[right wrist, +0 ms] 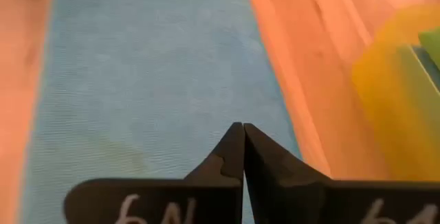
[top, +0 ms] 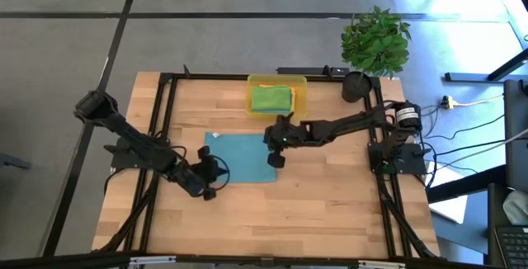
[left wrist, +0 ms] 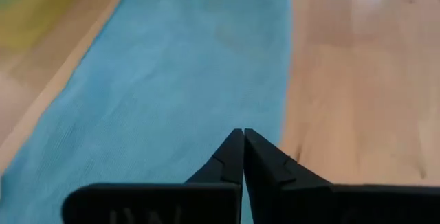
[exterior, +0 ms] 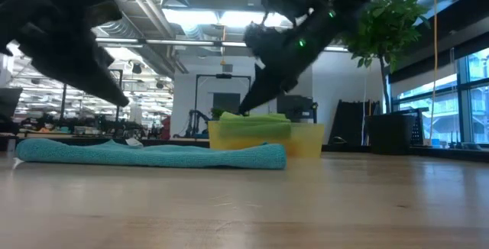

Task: Fold microfiber towels
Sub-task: Fold the blue microfiber cloth

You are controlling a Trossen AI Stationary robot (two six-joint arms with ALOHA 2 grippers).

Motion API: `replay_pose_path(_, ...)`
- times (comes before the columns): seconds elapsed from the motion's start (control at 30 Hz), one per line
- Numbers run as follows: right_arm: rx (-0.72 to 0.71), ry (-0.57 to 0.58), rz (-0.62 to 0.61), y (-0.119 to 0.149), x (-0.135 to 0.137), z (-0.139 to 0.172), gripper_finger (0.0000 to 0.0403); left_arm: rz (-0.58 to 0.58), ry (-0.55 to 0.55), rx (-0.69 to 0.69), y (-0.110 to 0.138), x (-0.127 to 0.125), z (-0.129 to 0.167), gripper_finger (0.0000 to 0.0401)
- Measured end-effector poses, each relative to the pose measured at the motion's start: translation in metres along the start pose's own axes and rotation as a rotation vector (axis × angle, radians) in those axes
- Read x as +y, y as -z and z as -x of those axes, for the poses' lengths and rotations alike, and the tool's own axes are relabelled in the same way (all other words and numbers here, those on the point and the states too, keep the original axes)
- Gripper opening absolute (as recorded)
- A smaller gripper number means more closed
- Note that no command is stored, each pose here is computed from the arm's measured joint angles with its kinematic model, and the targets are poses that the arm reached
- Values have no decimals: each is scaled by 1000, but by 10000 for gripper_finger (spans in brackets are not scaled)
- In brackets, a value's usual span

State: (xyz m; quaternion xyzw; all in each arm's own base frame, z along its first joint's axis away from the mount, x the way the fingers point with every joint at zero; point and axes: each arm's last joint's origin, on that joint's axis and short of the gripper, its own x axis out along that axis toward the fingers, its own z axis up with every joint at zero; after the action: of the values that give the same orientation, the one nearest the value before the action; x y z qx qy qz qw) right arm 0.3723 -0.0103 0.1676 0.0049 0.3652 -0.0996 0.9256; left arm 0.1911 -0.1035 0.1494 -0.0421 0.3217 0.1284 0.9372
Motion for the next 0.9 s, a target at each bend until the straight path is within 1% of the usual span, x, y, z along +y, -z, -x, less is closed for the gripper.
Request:
replay_pose_path(0.07,37,-16,0,-10,-2,3,7,-28,2,38,-10,-4,-1,2)
replay_pose_path(0.13,91,-15,-1,-12,-7,5,6,-50,-1,92,-11,-4,-3,1)
replay_pose_path(0.27,161,5,-13,-7,-18,5,4,-21,-22,172,-2,0,-9,1)
replay_pose_path(0.37,196,10,-21,-2,-24,-2,5,0,-41,202,4,4,-13,0)
replay_pose_path(0.5,225,-55,-30,9,-32,-22,3,32,-63,189,0,10,-18,1)
replay_pose_path(0.57,262,-49,-44,17,-37,-33,3,40,-67,205,-2,14,-20,0)
replay_pose_path(0.63,294,-37,-65,24,-43,-39,2,60,-56,250,-2,18,-23,0)
replay_pose_path(0.73,307,-13,-80,26,-46,-42,2,90,-63,339,2,26,-25,0)
replay_pose_path(0.9,377,2,-91,30,-41,-36,2,113,-121,396,5,36,-26,1)
